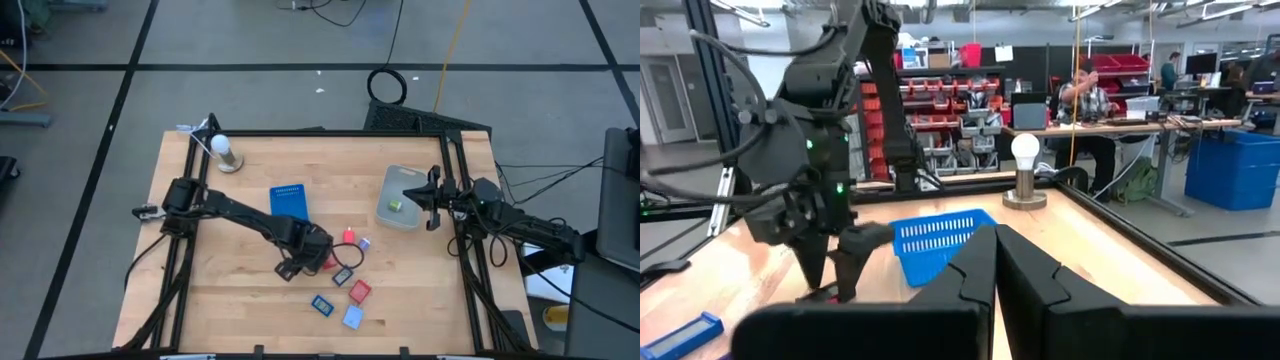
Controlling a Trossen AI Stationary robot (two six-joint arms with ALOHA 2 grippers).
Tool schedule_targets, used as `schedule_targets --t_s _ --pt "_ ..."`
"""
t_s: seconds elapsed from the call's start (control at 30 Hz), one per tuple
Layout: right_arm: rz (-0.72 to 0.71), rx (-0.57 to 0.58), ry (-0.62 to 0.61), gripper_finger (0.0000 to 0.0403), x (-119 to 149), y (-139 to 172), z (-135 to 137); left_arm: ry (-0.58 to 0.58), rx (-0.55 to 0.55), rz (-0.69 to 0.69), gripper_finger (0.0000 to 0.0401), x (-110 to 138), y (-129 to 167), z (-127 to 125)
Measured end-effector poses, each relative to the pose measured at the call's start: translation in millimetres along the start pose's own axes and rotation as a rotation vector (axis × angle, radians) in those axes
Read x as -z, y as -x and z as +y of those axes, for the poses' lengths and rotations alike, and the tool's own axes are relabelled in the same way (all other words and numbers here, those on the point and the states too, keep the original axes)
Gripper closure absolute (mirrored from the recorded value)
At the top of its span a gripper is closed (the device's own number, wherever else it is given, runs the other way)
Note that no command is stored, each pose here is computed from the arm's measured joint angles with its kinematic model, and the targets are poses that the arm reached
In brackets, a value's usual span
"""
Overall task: Pick & Place Office items
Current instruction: Put the black digital clock into the blue bin
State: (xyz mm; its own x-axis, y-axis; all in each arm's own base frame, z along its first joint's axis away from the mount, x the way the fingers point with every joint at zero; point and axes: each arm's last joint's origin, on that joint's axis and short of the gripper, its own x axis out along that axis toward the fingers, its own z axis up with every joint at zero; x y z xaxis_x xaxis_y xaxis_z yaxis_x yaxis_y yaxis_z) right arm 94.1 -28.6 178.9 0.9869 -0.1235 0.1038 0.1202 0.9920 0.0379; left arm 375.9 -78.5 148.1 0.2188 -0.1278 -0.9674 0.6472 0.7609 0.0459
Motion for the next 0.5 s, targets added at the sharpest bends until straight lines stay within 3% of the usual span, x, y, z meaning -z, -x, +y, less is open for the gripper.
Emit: schedule_targets --t_s 0.23,0.5 --pt "0.009 0.001 0.005 0.0403 0.8 -0.6 -0.2 0.032 0.049 -0.022 0.0162 3.8 -6.2 7.9" --pt "0.011 0.001 0.005 0.0403 0.9 -0.6 -0.2 0.034 0.059 0.001 0.0267 6.8 -2.1 7.8"
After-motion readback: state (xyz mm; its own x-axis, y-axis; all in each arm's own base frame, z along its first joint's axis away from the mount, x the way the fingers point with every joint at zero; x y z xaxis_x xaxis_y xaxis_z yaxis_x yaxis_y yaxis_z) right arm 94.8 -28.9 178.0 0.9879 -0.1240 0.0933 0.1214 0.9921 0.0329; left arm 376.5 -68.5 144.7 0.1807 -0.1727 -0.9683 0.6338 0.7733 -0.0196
